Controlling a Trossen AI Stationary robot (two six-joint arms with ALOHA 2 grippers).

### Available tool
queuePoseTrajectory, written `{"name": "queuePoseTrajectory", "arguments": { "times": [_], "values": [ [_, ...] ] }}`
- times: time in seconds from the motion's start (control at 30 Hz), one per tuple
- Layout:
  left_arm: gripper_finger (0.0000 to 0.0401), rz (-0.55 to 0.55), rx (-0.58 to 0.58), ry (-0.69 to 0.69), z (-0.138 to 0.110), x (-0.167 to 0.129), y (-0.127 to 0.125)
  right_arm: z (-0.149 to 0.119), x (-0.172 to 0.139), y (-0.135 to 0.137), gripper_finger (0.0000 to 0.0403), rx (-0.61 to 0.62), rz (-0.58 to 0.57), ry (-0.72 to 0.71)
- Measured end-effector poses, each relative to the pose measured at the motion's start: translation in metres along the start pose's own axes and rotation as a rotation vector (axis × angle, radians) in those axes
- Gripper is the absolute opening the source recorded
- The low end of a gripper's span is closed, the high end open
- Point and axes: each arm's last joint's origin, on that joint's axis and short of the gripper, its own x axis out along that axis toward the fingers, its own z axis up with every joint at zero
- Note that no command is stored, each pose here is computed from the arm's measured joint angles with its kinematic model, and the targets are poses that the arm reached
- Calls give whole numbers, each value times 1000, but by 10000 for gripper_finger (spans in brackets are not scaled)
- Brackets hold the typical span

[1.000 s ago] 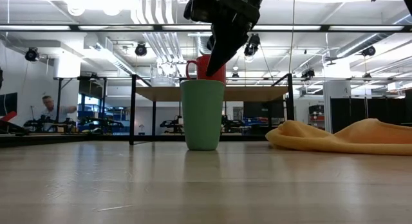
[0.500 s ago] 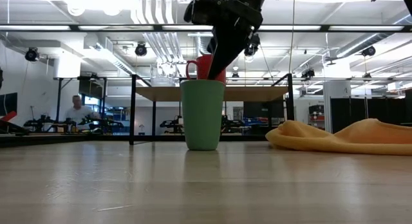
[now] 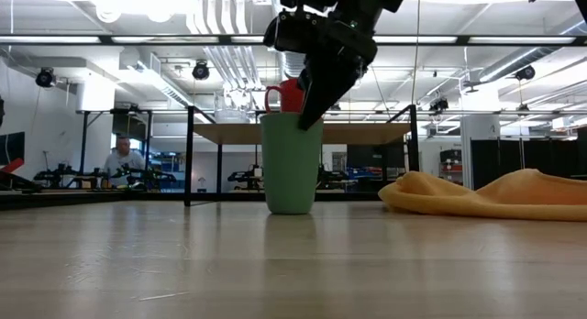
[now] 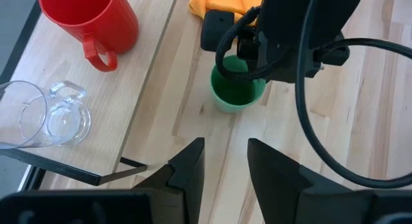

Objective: Stack small to large cups/mugs on shelf
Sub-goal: Put the green cup on the shelf

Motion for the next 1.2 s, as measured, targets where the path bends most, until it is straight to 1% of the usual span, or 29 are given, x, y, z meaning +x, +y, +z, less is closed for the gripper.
{"name": "queuePoseTrajectory", "arguments": {
  "times": [0.13,0.3,0.5,0.57,0.7,0.83,0.93,1.07,1.2],
  "values": [
    [105,0,0,0,0,0,0,3,0,-1,71,-13,-8,-35],
    [105,0,0,0,0,0,0,3,1,-4,18,-26,-18,-41],
    [105,0,0,0,0,0,0,2,0,-8,10,24,-24,-43],
    [105,0,0,0,0,0,0,0,-5,-7,10,52,-21,-23],
    [105,0,0,0,0,0,0,1,-28,-6,9,76,-23,15],
    [105,6,0,-1,0,0,0,-2,-58,-7,9,106,-107,63],
    [105,19,0,-3,0,0,1,-6,-79,-7,9,148,-138,98],
    [105,26,0,-5,0,0,1,-10,-110,-6,9,175,-193,82],
    [105,27,-1,-5,0,0,1,-10,-140,-11,9,195,-219,7]
  ]
}}
